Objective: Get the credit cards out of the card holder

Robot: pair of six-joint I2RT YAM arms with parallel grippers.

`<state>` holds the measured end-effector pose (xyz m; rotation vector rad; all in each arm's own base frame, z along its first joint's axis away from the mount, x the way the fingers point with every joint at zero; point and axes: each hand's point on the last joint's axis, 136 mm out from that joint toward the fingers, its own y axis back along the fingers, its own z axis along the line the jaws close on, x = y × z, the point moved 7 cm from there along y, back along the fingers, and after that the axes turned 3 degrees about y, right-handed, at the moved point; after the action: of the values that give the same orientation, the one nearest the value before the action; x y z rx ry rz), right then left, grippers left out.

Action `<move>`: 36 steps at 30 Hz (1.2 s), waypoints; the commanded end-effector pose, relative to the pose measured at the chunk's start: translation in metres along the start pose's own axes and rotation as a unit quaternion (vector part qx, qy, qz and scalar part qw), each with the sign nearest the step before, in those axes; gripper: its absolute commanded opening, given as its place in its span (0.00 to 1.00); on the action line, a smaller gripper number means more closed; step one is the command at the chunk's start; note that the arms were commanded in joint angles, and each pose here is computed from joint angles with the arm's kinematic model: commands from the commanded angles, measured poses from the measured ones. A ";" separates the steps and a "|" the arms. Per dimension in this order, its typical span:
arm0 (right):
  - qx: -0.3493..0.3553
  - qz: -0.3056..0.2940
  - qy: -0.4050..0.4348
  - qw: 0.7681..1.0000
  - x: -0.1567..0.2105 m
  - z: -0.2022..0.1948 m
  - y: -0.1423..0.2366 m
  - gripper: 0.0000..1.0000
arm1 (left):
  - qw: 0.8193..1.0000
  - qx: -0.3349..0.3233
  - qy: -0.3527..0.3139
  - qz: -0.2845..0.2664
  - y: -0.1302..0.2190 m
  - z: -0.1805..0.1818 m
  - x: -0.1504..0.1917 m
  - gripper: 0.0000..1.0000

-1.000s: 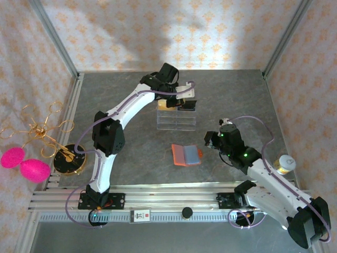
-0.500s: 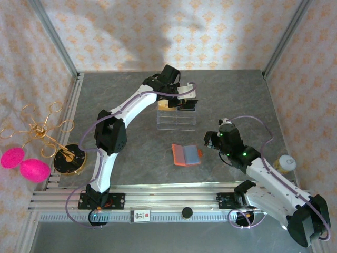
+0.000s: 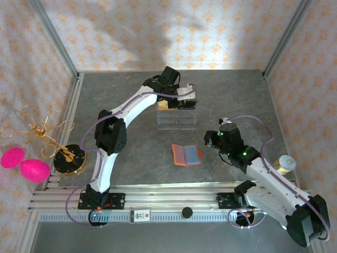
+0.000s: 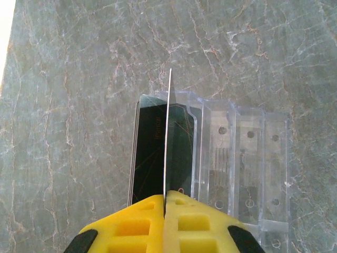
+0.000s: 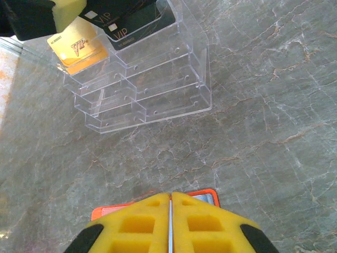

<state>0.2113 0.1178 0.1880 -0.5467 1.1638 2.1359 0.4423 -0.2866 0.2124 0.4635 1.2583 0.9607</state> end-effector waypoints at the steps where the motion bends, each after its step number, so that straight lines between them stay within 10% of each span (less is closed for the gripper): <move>1: -0.011 -0.021 0.005 1.000 -0.010 0.006 0.004 0.10 | 0.999 -0.032 0.010 0.006 0.005 0.009 0.002 0.00; 4: -0.015 -0.021 0.004 1.000 -0.010 0.007 0.004 0.12 | 0.998 -0.052 0.020 0.003 0.007 0.014 0.000 0.00; 11: -0.020 -0.024 0.000 1.000 -0.010 0.007 0.004 0.38 | 0.993 -0.093 0.060 -0.049 0.031 0.032 -0.026 0.42; 16: -0.017 -0.033 0.001 0.999 -0.013 0.007 0.006 0.54 | 0.980 -0.131 0.109 -0.103 0.060 0.047 -0.044 0.54; 21: 0.013 -0.073 -0.009 0.997 -0.022 0.002 0.008 0.76 | 0.942 -0.157 0.196 -0.221 0.121 0.052 -0.062 0.99; 25: 0.065 -0.111 -0.023 0.991 -0.032 -0.007 0.008 1.00 | 0.880 -0.199 0.252 -0.350 0.186 0.023 -0.063 0.99; 30: 0.163 -0.143 -0.062 0.974 -0.039 -0.025 0.006 1.00 | 0.735 -0.306 0.377 -0.473 0.249 -0.031 -0.004 0.99; 34: 0.202 -0.150 -0.067 0.965 -0.041 -0.032 -0.001 1.00 | 0.648 -0.404 0.492 -0.419 0.248 -0.064 0.068 0.99; 36: 0.217 -0.152 -0.079 0.961 -0.041 -0.034 -0.003 1.00 | 0.631 -0.452 0.512 -0.368 0.246 -0.078 0.099 0.99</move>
<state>0.2404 0.0874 0.1862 -0.3780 1.2997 1.7043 0.2891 -0.1237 0.3404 -1.2059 1.5185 0.8131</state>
